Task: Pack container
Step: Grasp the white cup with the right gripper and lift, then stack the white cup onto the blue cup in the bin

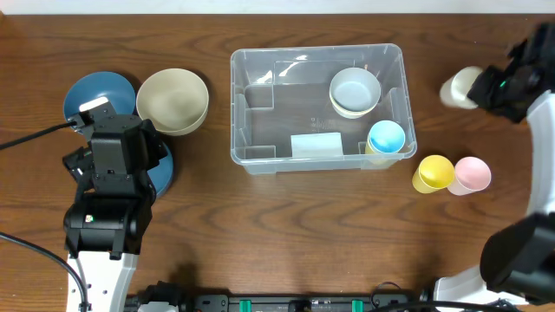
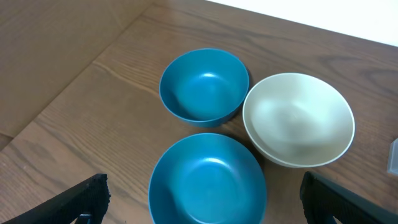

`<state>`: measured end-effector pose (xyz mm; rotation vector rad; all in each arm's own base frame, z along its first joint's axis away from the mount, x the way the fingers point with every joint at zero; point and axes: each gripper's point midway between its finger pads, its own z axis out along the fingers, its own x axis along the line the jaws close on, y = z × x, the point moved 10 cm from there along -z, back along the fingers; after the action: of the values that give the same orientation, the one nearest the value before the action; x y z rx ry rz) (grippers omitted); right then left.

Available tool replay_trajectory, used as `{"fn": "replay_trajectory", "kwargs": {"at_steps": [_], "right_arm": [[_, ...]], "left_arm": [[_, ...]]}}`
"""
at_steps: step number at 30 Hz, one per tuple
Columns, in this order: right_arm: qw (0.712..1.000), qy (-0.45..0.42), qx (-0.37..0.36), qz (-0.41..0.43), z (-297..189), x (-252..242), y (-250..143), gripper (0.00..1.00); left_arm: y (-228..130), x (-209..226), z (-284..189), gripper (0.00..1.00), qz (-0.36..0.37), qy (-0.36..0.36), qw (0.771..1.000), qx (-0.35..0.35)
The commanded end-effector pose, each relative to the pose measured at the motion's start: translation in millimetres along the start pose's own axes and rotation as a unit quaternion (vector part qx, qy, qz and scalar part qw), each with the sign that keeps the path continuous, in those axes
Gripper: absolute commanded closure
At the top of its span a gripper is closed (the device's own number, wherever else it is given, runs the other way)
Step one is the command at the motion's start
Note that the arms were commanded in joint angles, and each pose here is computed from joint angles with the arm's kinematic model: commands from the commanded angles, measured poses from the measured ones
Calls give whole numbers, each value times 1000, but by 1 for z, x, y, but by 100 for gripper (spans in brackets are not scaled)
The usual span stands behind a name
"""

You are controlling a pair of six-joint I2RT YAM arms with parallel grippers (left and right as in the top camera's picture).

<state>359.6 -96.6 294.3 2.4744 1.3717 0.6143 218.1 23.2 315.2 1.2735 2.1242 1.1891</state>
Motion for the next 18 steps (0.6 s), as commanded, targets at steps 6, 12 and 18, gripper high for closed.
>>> {"fn": "replay_trajectory", "kwargs": {"at_steps": [6, 12, 18], "right_arm": [[991, 77, -30, -109, -87, 58, -27, 99], [985, 40, 43, -161, -81, 79, -66, 99], [982, 13, 92, -164, -62, 79, -87, 99]], "left_arm": [[7, 2, -3, 2, -11, 7, 1000, -11], [7, 2, -3, 2, -11, 7, 1000, -11], [7, 2, -3, 2, -11, 7, 1000, -11]]}}
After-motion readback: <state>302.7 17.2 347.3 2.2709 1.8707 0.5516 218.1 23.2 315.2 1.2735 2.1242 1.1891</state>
